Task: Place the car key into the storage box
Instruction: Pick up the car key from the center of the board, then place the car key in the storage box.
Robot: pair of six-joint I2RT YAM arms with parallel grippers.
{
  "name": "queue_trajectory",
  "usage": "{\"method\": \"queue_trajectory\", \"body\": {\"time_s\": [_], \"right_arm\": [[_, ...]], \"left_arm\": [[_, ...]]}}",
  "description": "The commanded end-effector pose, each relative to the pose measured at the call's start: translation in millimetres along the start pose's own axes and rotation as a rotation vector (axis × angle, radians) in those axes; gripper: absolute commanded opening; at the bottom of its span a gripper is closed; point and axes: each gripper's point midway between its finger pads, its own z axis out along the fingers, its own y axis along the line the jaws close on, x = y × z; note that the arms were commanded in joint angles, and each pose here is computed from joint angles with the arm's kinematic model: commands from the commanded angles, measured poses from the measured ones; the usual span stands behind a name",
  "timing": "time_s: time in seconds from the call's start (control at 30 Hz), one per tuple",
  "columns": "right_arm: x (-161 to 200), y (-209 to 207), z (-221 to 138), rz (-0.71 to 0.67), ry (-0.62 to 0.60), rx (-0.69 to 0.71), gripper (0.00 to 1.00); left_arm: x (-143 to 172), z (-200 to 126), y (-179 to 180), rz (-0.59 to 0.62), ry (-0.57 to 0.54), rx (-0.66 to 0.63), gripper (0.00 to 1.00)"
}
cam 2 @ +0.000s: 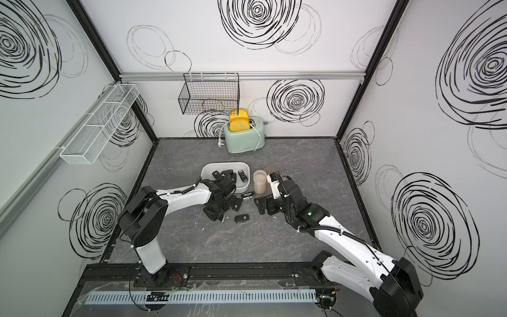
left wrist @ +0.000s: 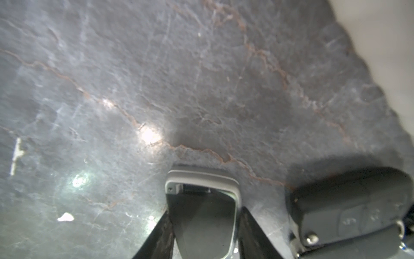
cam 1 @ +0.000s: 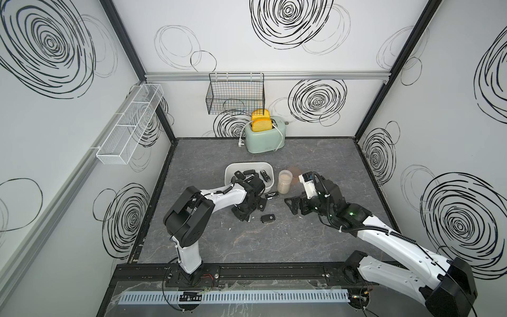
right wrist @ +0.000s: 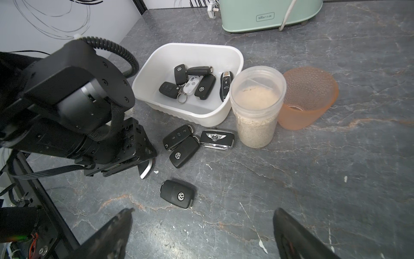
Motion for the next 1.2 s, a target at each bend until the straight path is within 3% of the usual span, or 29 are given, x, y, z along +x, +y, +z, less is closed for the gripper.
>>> {"method": "queue_trajectory", "body": {"time_s": [0.0,0.5,0.83,1.17], "right_arm": [[-13.4,1.8,-6.1,0.004,-0.043,-0.001,0.99],[-12.2,3.4,-2.3,0.019,-0.031,-0.01,0.99],[-12.2,4.0,2.8,0.022,-0.01,-0.007,0.99],[-15.9,5.9,7.9,0.024,0.017,-0.002,0.99]], "left_arm": [[0.4,21.5,24.8,0.003,-0.017,-0.095,0.4],[-19.0,-45.2,-3.9,0.211,-0.089,0.026,0.37],[-52.9,-107.3,-26.4,0.341,-0.258,0.137,0.37],[-92.8,-146.3,-55.3,0.403,-0.384,0.222,0.37]]}}
